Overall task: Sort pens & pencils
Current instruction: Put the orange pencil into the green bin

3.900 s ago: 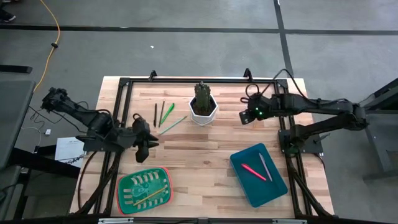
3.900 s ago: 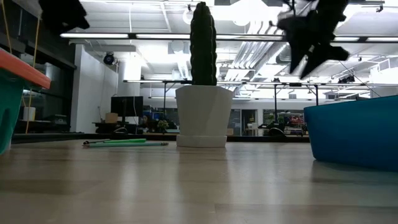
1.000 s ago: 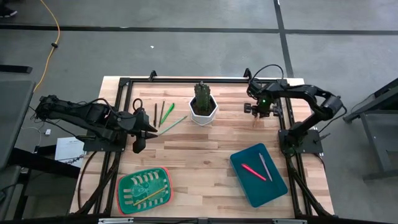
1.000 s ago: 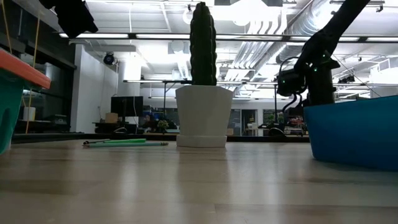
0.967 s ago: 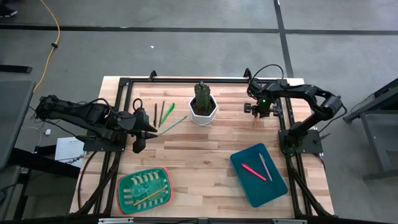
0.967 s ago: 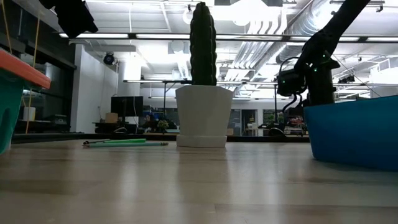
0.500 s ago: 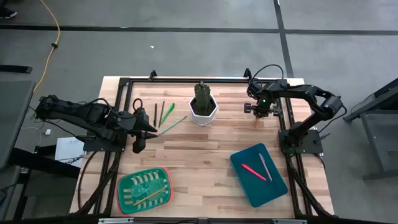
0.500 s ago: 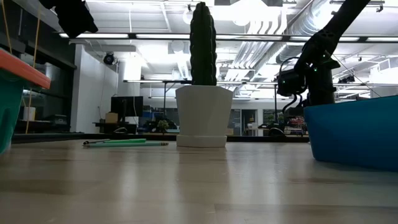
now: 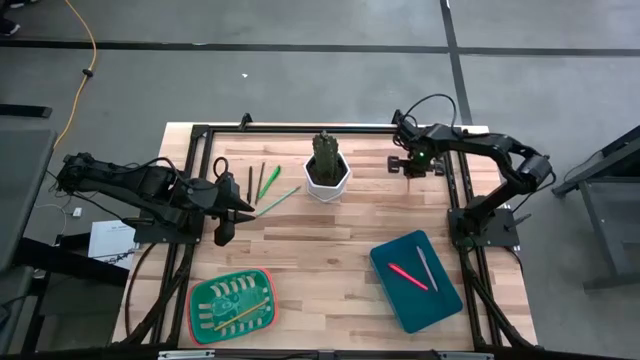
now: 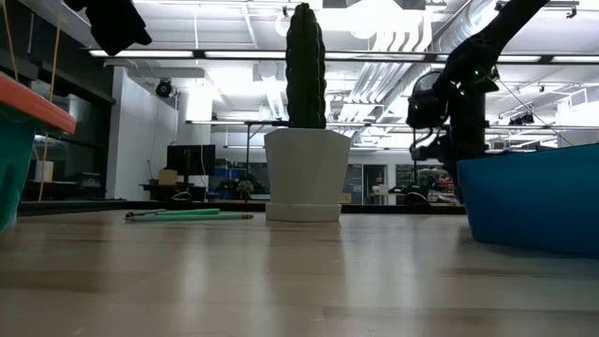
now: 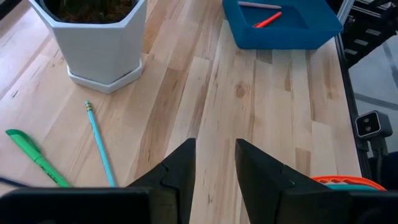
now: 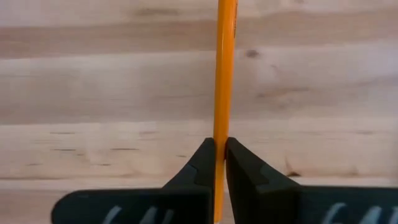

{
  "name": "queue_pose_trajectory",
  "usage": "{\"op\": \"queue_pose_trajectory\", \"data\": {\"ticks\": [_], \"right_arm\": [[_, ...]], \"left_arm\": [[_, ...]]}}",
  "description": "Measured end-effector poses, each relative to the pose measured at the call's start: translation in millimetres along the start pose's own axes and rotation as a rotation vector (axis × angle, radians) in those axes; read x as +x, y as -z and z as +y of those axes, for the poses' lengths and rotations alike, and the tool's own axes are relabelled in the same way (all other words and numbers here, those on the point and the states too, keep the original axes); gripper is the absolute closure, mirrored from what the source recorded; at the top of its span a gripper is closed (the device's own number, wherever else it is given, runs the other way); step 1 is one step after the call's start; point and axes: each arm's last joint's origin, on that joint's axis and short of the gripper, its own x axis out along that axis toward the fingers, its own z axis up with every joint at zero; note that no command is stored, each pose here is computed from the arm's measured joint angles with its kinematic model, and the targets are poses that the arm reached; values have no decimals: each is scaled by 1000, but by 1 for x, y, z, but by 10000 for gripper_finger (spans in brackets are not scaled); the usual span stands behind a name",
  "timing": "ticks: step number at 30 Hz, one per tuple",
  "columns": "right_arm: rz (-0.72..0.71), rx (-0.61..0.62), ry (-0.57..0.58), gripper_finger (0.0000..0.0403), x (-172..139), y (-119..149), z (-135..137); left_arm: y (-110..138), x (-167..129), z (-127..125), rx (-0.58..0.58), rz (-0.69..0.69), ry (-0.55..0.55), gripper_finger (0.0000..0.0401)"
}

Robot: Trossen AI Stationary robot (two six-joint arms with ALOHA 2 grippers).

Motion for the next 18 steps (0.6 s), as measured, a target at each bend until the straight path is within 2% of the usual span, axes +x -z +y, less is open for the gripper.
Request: {"op": "queue_pose_trajectory", "data": {"ticks": [6,13,18], "right_arm": [[-13,-66,-21,398,-15,-1,13],[-22,-149,-17,398,-29,5,27],[-90,-181,-61,398,-48,12,35]], "left_arm": [[0,0,0,-1,-5,2,302],[-7,0,-3,-10,-77,29,302],[-11,-1,-4,-6,-109,42,302]]}}
